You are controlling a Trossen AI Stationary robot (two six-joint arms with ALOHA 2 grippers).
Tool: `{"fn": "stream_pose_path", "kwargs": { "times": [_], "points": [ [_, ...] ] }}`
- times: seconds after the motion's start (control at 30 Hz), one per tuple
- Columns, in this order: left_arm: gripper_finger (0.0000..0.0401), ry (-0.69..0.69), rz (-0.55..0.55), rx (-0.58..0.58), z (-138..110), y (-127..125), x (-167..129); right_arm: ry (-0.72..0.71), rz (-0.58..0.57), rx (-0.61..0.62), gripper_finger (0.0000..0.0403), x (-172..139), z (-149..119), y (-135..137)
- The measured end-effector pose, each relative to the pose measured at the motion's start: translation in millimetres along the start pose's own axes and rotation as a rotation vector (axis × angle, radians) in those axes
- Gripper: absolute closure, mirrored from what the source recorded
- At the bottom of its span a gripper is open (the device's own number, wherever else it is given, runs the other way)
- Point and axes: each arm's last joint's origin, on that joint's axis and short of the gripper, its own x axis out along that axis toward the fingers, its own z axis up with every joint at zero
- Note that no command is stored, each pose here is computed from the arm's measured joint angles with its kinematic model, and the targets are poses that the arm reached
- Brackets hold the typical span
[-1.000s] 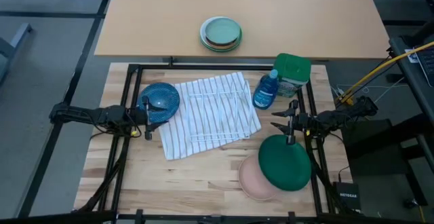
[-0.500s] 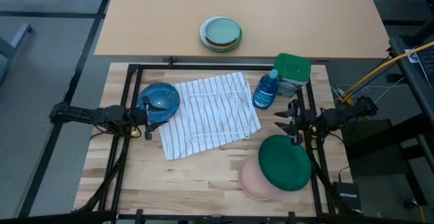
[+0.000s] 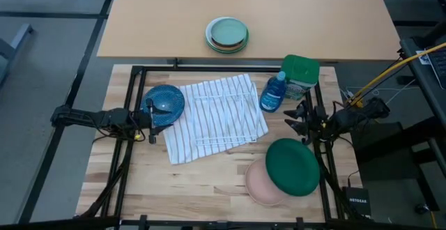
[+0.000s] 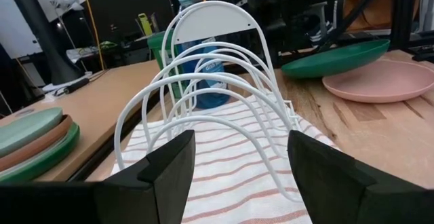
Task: Sort dishes
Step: Put the green plate in the dish rack
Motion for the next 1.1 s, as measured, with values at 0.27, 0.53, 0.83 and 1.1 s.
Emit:
{"fn": "stream_pose_path", "kwargs": {
  "times": [0.27,0.53,0.83,1.1],
  "points": [
    [0.0176,-0.001,0.000,-0.116,0.1,0.0,0.0,0.183,-0.036,-0.007,0.0220,15.1,12.1,10.7],
    [0.0176,-0.002,0.001,-0.180,0.2,0.1,0.0,0.587,-0.129,-0.052,0.0220,37.3,26.4,27.4],
    [0.0176,-0.002,0.001,-0.211,0.2,0.1,0.0,1.102,-0.199,-0.138,0.0220,61.0,0.2,42.6],
    [0.0176,-0.002,0.001,-0.257,0.2,0.1,0.0,1.344,-0.201,-0.289,0.0220,70.8,-39.3,43.9]
  ]
}}
